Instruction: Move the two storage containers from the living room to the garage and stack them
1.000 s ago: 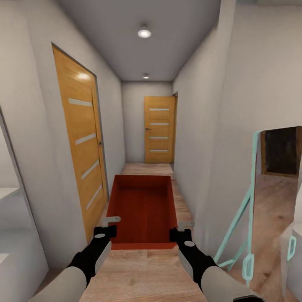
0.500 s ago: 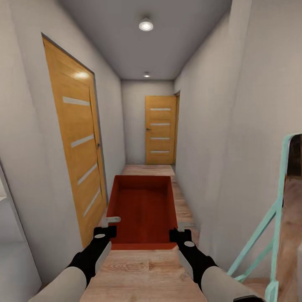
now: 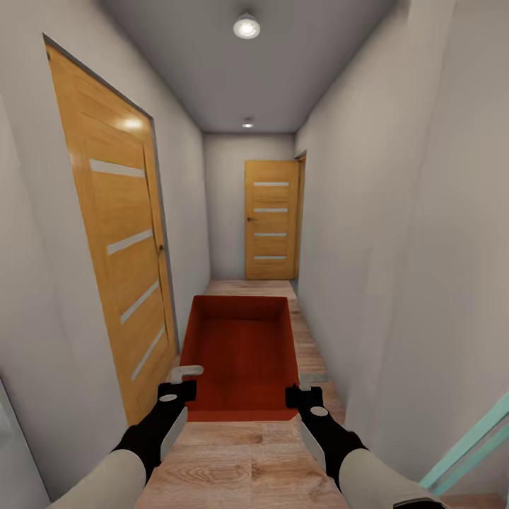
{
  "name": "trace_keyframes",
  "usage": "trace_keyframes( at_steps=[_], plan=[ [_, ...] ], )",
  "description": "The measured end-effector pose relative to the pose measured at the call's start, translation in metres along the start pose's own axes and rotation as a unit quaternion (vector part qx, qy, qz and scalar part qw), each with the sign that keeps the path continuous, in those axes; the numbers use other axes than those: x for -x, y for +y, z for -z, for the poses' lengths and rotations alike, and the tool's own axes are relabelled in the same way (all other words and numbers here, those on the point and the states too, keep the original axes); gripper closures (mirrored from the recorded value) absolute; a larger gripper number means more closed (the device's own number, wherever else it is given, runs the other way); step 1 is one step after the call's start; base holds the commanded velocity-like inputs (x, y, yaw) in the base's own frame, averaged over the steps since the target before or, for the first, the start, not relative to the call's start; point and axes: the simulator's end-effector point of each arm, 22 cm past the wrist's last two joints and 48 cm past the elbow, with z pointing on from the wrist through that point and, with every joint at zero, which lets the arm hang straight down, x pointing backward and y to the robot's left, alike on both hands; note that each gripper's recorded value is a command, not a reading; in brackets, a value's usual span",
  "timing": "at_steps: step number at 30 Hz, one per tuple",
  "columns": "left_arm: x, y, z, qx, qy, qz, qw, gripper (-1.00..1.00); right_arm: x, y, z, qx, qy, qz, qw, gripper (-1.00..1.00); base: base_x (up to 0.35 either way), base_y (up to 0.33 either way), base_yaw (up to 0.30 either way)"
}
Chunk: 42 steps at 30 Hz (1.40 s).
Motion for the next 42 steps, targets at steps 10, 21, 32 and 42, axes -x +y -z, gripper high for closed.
trace_keyframes(
  at_steps=[10,21,32,42],
  plan=[
    [0.0,0.0,0.0,0.0,0.0,-0.001,1.0,1.0,-0.0003,0.0,0.0,0.0,0.0,-0.001,1.0,1.0,0.321,0.153,0.0],
    [-0.0004,0.0001,-0.0001,0.0,0.001,-0.001,1.0,1.0,-0.0008,0.0002,0.0001,0.0,0.001,-0.002,1.0,1.0,0.316,0.181,0.0],
    [-0.0007,0.0001,-0.0002,0.0,0.001,-0.001,1.0,1.0,-0.0007,0.0002,0.0001,0.0,0.001,-0.001,1.0,1.0,0.323,0.035,0.0],
    [-0.0012,0.0001,-0.0002,0.0,0.001,0.0,1.0,1.0,-0.0007,0.0001,0.0,0.0,0.001,0.0,1.0,1.0,0.326,0.0,0.0]
  ],
)
